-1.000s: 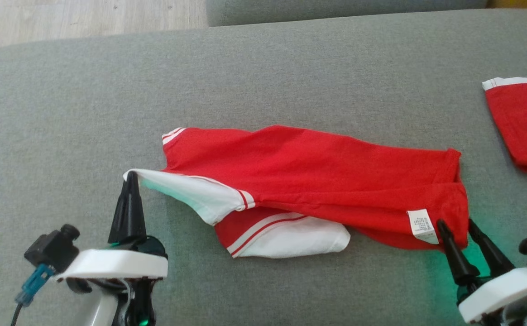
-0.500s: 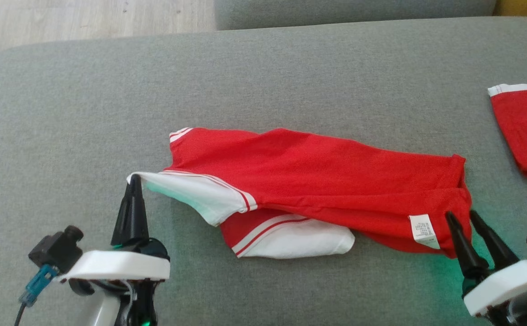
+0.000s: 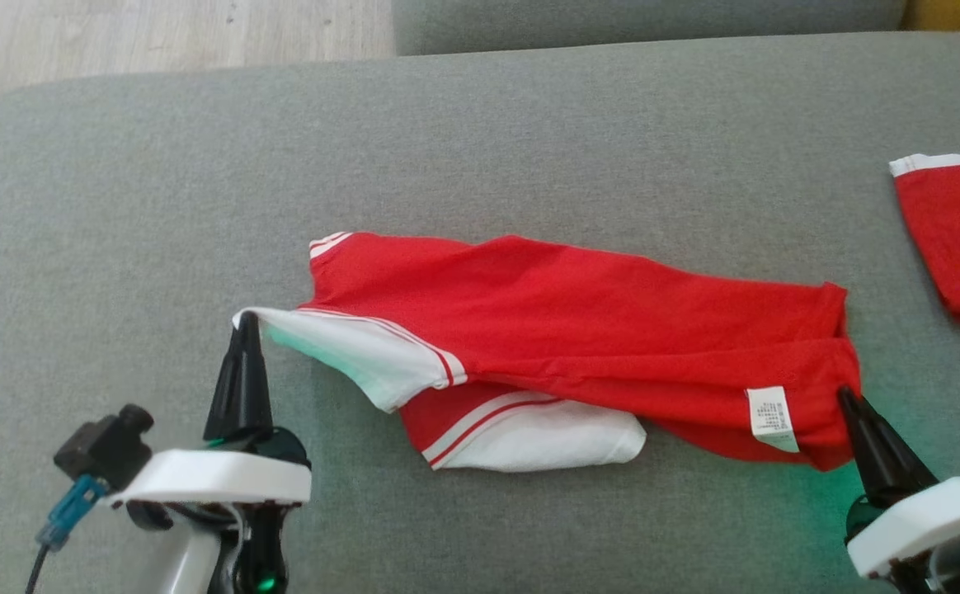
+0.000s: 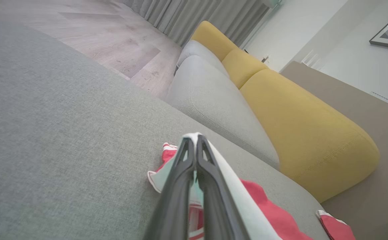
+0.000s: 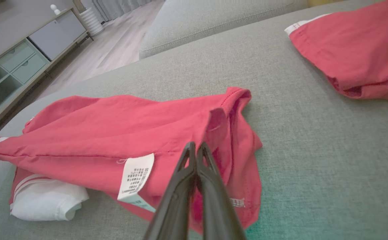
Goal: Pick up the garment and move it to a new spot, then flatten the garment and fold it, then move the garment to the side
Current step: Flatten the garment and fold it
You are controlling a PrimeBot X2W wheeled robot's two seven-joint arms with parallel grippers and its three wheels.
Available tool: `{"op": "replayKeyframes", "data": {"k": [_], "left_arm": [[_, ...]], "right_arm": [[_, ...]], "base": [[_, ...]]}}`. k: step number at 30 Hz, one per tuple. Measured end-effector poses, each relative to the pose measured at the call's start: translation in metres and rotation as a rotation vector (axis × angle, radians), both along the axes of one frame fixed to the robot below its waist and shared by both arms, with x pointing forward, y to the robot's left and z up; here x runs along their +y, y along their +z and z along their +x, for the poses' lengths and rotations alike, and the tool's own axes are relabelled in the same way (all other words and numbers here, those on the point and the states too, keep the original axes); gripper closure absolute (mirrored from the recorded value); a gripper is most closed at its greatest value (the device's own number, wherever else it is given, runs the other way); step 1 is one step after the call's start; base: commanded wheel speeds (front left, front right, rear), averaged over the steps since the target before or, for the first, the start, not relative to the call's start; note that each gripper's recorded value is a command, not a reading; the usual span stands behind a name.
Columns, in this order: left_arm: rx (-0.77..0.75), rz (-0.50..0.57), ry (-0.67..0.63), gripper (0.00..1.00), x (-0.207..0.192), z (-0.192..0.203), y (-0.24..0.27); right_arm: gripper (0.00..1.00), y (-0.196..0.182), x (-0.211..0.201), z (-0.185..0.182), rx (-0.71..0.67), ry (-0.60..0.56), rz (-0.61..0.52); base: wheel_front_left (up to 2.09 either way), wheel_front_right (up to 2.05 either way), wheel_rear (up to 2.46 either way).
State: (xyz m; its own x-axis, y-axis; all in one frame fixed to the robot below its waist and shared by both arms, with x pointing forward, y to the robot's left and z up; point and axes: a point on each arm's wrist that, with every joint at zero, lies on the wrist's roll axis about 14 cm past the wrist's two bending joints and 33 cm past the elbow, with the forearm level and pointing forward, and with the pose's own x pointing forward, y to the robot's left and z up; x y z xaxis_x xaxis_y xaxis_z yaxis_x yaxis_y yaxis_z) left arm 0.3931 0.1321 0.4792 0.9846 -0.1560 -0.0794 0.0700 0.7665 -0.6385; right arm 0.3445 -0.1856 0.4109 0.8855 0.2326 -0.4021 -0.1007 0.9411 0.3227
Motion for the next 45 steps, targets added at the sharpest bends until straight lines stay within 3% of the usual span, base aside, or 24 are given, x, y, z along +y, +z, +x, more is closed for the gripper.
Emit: {"op": "replayKeyframes", "data": {"k": [8, 16, 17, 24, 30, 31, 34, 40, 45], "left_arm": [[-0.092, -0.025, -0.018, 1.0, -0.003, 0.005, 0.033], [-0.38, -0.052, -0.137, 1.0, -0.009, 0.021, 0.158], [-0.38, -0.052, -0.137, 1.0, -0.009, 0.021, 0.158], [-0.554, -0.001, -0.2, 1.0, -0.017, 0.061, 0.251], [-0.567, 0.1, -0.159, 1.0, -0.018, 0.145, 0.273], [-0.611, 0.126, -0.127, 1.0, -0.018, 0.17, 0.284], [-0.699, 0.105, -0.067, 1.0, -0.017, 0.199, 0.304], [-0.772, 0.072, -0.023, 1.0, -0.015, 0.228, 0.311], [-0.67, 0.068, -0.064, 1.0, -0.017, 0.227, 0.268]], "right_arm": [[1.0, 0.05, -0.004, 0.011, -0.161, 0.015, 0.008], [1.0, 0.167, -0.039, 0.023, -0.436, 0.033, -0.048], [1.0, 0.167, -0.039, 0.023, -0.436, 0.033, -0.048], [1.0, 0.264, -0.045, 0.072, -0.651, 0.065, -0.102], [1.0, 0.288, -0.019, 0.163, -0.671, 0.111, -0.095], [1.0, 0.291, -0.013, 0.194, -0.69, 0.103, -0.123], [1.0, 0.293, -0.012, 0.232, -0.73, 0.066, -0.133], [1.0, 0.301, -0.019, 0.267, -0.844, 0.014, -0.146], [1.0, 0.269, -0.019, 0.272, -0.771, 0.038, -0.164]], "base": [[0.0, 0.0, 0.0], [0.0, 0.0, 0.0], [0.0, 0.0, 0.0], [0.0, 0.0, 0.0], [0.0, 0.0, 0.0], [0.0, 0.0, 0.0], [0.0, 0.0, 0.0], [0.0, 0.0, 0.0], [0.0, 0.0, 0.0]]}}
